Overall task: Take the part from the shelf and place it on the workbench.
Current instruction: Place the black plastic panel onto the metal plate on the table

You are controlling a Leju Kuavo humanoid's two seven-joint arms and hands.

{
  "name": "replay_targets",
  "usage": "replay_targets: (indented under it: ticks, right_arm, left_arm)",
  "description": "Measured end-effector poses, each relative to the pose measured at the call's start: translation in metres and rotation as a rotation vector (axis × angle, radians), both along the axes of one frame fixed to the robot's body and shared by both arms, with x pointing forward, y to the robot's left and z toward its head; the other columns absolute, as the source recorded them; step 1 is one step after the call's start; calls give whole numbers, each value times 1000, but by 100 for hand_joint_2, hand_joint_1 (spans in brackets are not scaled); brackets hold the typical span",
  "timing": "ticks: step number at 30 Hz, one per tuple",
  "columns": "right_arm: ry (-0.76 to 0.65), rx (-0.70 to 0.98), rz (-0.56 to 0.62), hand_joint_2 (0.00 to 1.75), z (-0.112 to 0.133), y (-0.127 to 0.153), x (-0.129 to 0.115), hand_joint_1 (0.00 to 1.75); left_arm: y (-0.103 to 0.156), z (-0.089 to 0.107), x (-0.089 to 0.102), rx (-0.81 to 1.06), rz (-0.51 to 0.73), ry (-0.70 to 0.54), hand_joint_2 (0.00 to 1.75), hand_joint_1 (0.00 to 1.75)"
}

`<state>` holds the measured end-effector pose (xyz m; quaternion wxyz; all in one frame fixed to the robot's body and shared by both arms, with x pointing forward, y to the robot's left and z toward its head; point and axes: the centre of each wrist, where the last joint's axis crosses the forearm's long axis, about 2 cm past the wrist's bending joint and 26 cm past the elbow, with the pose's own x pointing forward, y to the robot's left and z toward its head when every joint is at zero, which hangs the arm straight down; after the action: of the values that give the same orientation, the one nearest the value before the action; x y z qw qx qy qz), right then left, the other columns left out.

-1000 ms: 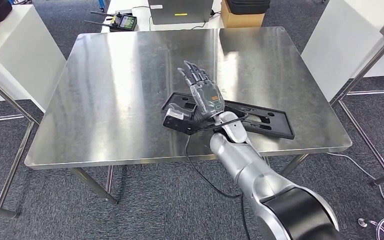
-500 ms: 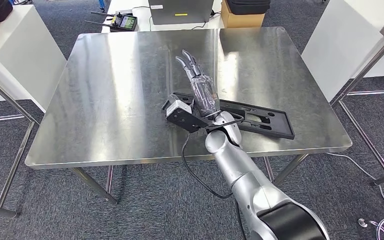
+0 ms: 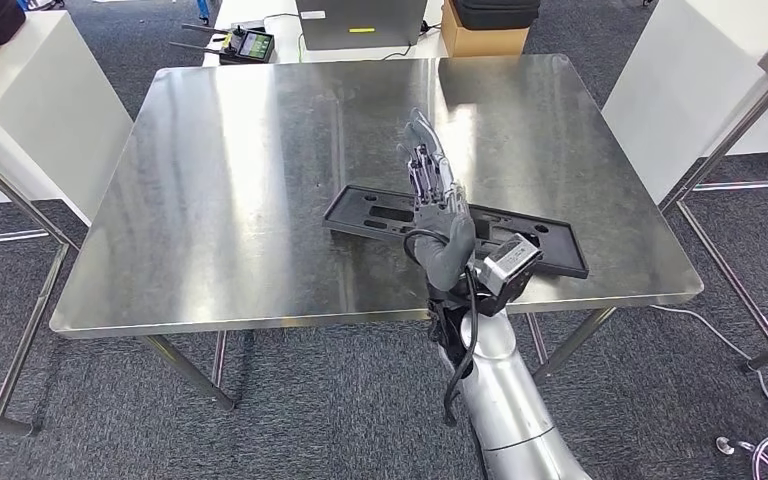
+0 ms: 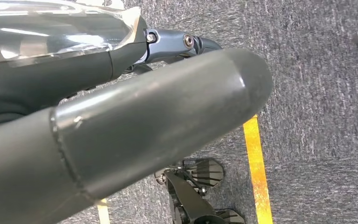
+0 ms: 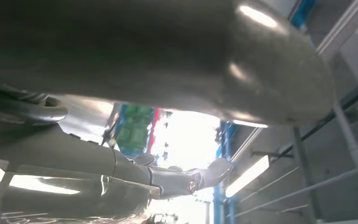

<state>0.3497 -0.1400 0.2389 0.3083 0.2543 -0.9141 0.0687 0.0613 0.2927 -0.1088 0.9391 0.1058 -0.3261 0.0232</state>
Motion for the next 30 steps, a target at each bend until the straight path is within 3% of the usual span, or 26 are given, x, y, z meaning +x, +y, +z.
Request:
replay_targets:
  ticks: [8, 14, 30]
  right_arm:
    - [-55, 205, 236, 0, -24, -24, -58, 0]
    - [-108, 270, 329, 0, -26, -44, -91, 0]
    - [-142, 348, 136, 0, -33, -104, -126, 0]
  left_arm:
    - [0, 0, 0, -13, -17, -30, 0, 0]
    - [0, 0, 1, -4, -9, -34, 0, 0]
    - [2, 2, 11, -38, 9, -118, 0, 0]
